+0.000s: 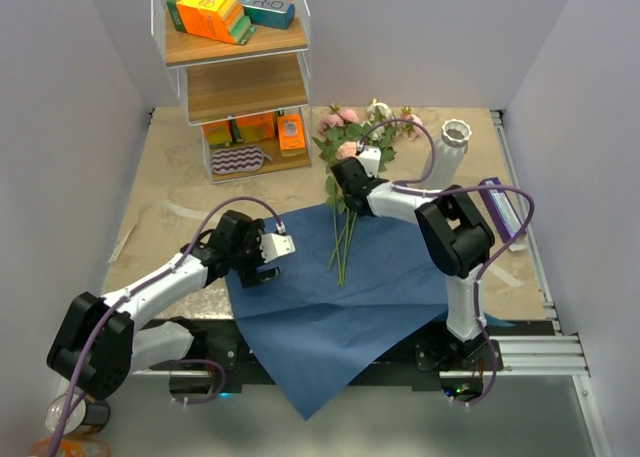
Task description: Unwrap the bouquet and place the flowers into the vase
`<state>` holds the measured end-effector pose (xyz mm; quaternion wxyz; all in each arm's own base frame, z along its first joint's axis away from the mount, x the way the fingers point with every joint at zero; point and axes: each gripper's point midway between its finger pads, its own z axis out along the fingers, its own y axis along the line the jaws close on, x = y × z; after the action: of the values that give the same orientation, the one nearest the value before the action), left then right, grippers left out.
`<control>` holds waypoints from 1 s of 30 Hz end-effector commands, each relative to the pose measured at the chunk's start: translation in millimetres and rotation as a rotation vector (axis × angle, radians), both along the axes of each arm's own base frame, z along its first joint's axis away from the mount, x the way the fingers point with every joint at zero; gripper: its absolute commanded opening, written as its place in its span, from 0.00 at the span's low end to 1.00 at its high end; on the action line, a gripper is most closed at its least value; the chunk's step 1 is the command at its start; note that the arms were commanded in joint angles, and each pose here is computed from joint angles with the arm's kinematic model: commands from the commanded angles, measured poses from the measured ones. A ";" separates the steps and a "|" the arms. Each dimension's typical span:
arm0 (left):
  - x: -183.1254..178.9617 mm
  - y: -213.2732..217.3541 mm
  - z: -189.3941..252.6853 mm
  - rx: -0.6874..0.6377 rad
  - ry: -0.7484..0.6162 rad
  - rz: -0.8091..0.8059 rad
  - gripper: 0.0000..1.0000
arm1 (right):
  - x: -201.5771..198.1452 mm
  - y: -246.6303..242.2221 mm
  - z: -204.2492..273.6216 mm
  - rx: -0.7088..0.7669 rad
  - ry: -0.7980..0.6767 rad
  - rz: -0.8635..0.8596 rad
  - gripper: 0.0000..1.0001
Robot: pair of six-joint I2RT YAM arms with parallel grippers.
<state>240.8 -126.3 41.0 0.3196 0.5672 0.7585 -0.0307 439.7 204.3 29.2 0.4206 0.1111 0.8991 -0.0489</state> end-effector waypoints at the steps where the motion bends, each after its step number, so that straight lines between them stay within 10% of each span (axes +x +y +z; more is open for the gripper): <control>1: 1.2 -3.6 0.1 -0.025 -0.001 -0.004 1.00 | -1.7 -5.6 23.5 0.024 -0.043 -0.017 0.07; 30: 0.4 -5.5 -6.6 -0.042 0.018 0.018 1.00 | -30.0 -15.0 166.7 0.069 -0.434 0.124 0.00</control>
<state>239.1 -127.1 33.0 0.3100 0.5644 0.7642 -0.0371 420.0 184.2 183.3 0.5616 0.0968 0.8215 0.0198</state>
